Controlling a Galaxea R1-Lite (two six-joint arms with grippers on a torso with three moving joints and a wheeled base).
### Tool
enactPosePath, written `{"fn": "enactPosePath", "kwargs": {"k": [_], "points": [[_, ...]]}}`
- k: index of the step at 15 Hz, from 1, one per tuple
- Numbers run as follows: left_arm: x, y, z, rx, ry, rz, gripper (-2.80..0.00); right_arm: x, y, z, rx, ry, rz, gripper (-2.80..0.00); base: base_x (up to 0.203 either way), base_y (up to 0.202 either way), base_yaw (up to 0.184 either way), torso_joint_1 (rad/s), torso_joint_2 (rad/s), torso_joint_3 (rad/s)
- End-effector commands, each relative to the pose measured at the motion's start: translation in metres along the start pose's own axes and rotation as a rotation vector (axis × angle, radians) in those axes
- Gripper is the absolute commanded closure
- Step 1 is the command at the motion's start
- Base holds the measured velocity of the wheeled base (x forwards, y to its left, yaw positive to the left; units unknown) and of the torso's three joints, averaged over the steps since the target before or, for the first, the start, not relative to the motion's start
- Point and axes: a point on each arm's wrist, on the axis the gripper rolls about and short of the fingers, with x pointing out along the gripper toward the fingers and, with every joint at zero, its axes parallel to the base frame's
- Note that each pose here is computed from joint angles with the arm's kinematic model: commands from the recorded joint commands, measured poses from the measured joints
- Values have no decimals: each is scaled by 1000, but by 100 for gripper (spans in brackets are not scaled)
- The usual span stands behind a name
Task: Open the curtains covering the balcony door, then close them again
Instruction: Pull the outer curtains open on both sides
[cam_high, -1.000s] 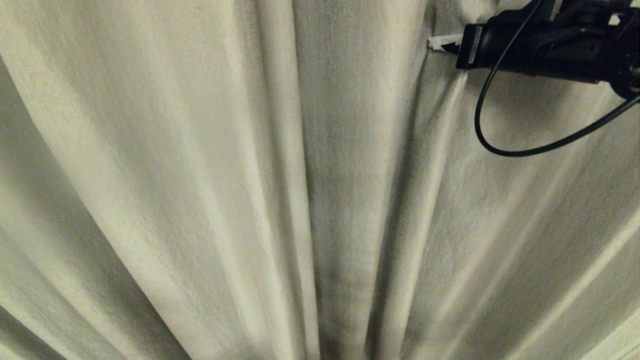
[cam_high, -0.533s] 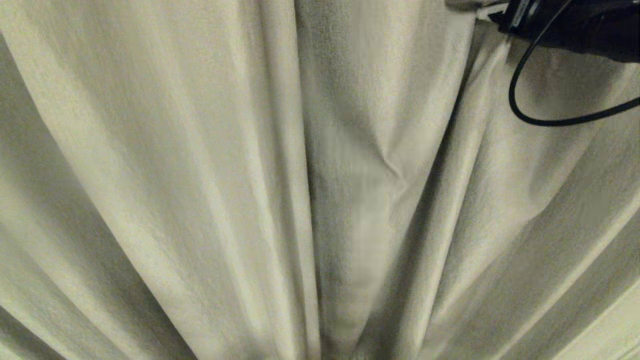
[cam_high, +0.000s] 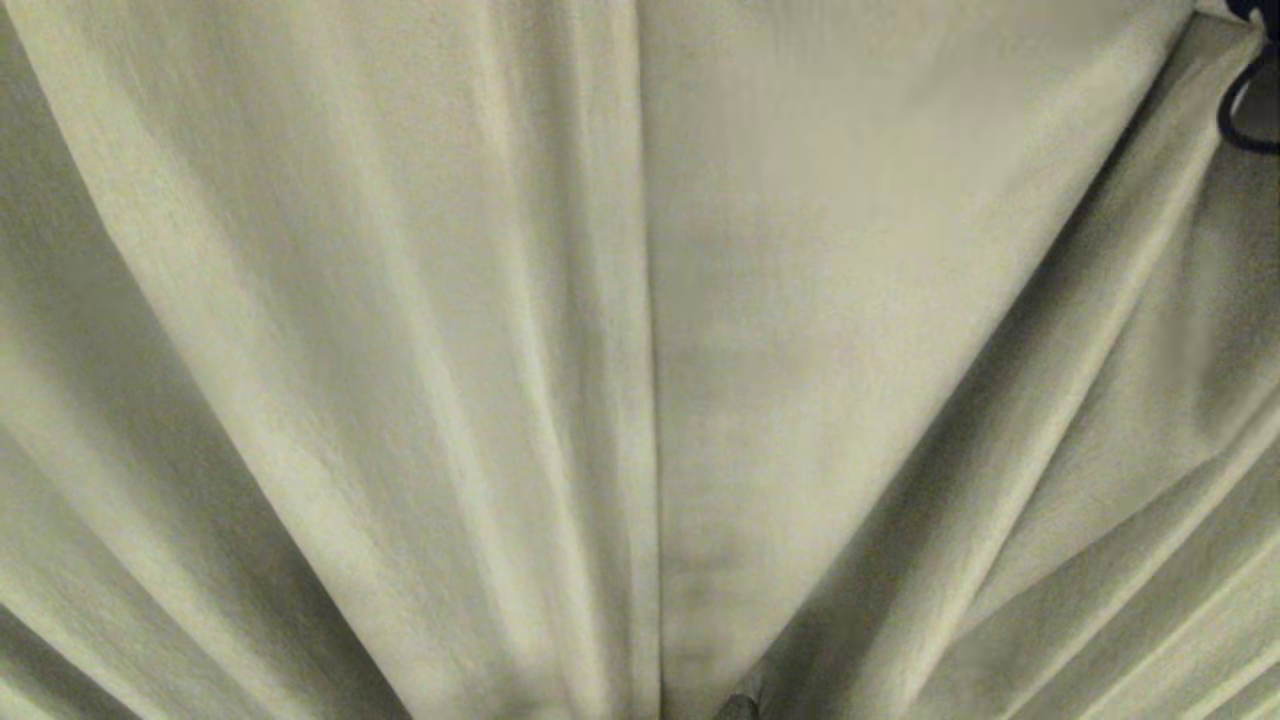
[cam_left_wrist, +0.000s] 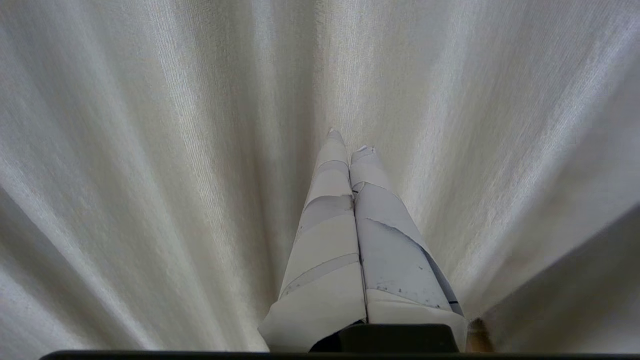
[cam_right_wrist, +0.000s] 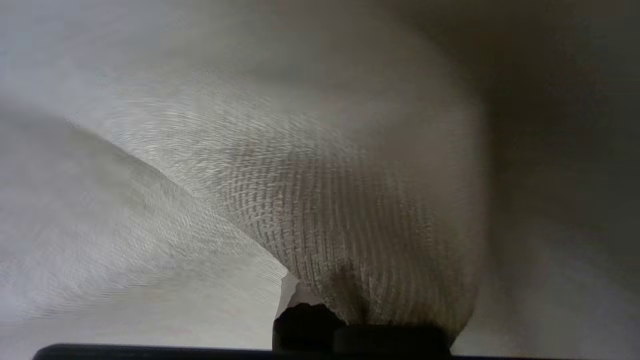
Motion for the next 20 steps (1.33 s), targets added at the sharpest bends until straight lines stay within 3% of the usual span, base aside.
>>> {"fn": "enactPosePath", "kwargs": {"k": [1,7,11,20], "points": [[0,0,0,-1,-1,1,0,-15,-25,25,77,-75,-104,0,0,0,0,0,0,0],[0,0,0,-1,-1,2,0,-36,-91,61,265,-208,-343,0,0,0,0,0,0,0],[0,0,0,-1,-1,1,0,-48,-122,78,333,-232,-370,0,0,0,0,0,0,0],[0,0,0,-1,-1,0,0,-60,-170,98,363,-286,-454,0,0,0,0,0,0,0]]}}
